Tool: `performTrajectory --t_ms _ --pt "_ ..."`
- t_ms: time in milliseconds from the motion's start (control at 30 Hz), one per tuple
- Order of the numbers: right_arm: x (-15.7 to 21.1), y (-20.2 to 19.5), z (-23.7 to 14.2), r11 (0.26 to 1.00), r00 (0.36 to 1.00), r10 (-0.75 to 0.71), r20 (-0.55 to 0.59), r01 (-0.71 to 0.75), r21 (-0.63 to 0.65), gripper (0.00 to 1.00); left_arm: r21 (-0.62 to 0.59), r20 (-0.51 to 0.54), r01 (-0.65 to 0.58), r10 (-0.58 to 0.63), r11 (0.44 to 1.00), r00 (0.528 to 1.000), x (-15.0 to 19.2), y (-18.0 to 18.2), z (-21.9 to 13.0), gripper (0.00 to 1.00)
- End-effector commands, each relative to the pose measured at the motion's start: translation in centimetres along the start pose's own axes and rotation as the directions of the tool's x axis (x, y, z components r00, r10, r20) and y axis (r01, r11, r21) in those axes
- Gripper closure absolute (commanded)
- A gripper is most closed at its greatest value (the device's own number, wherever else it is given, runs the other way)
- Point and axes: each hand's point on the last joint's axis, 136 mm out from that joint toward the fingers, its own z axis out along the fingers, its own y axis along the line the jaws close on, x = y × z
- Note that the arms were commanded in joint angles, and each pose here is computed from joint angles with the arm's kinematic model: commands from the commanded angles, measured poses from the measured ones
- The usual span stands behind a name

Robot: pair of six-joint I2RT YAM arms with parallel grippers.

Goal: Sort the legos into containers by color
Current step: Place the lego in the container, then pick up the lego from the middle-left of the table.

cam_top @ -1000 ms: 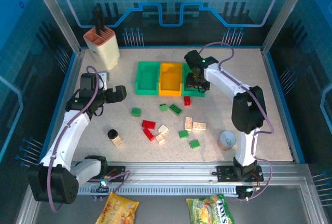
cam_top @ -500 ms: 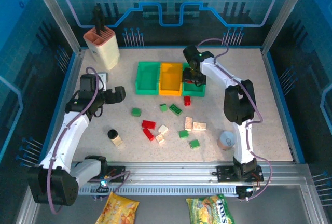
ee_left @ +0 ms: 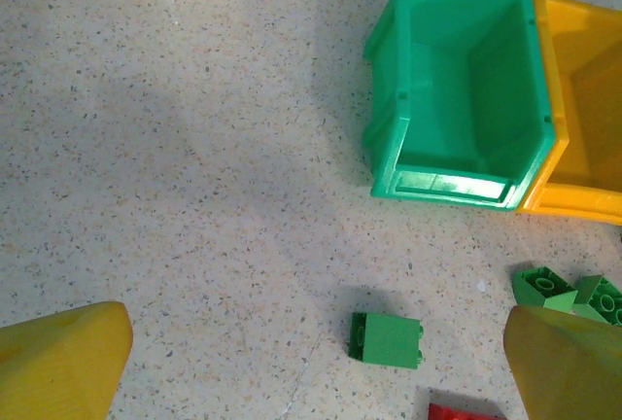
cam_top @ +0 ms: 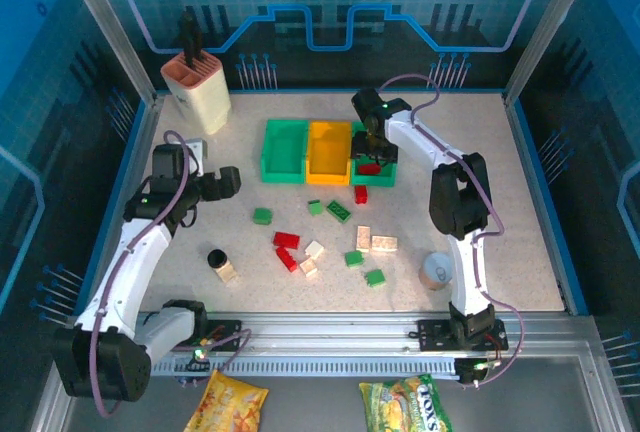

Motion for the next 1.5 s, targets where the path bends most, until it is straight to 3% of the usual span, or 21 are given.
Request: performTrajectory --t_ms 0,400,733,1133,1467 --pt "0.1 -0.9 -0.1 0.999 1.000 0.011 -0.013 -0.011 0.031 0.27 -0.021 0.032 -0.013 0.014 1.000 0.999 -0.3 0.6 -0.3 0.01" --pt "0.5 -0.7 -3.4 1.000 1.000 -0.005 0.024 0.005 0.001 0.27 -0.005 -0.030 0.016 -0.016 1.000 0.999 0.5 0.2 -0.4 0.01" --pt "4.0 -0.7 -5.1 0.998 1.000 -0.013 0.013 0.014 -0.063 0.27 0.037 -0.271 0.188 -0.171 0.981 0.947 3.5 -3.0 0.7 0.06" --pt "7.9 -2.4 -6.1 0.997 1.000 -0.017 0.004 0.017 -0.073 0.27 -0.033 -0.482 -0.008 -0.009 0.999 0.876 9.5 -6.2 3.9 0.17" --pt "9.9 -4.1 -6.7 0.998 1.000 -0.015 0.001 0.015 -0.054 0.28 -0.091 -0.556 -0.114 0.044 0.989 0.830 11.0 -5.8 7.3 0.25"
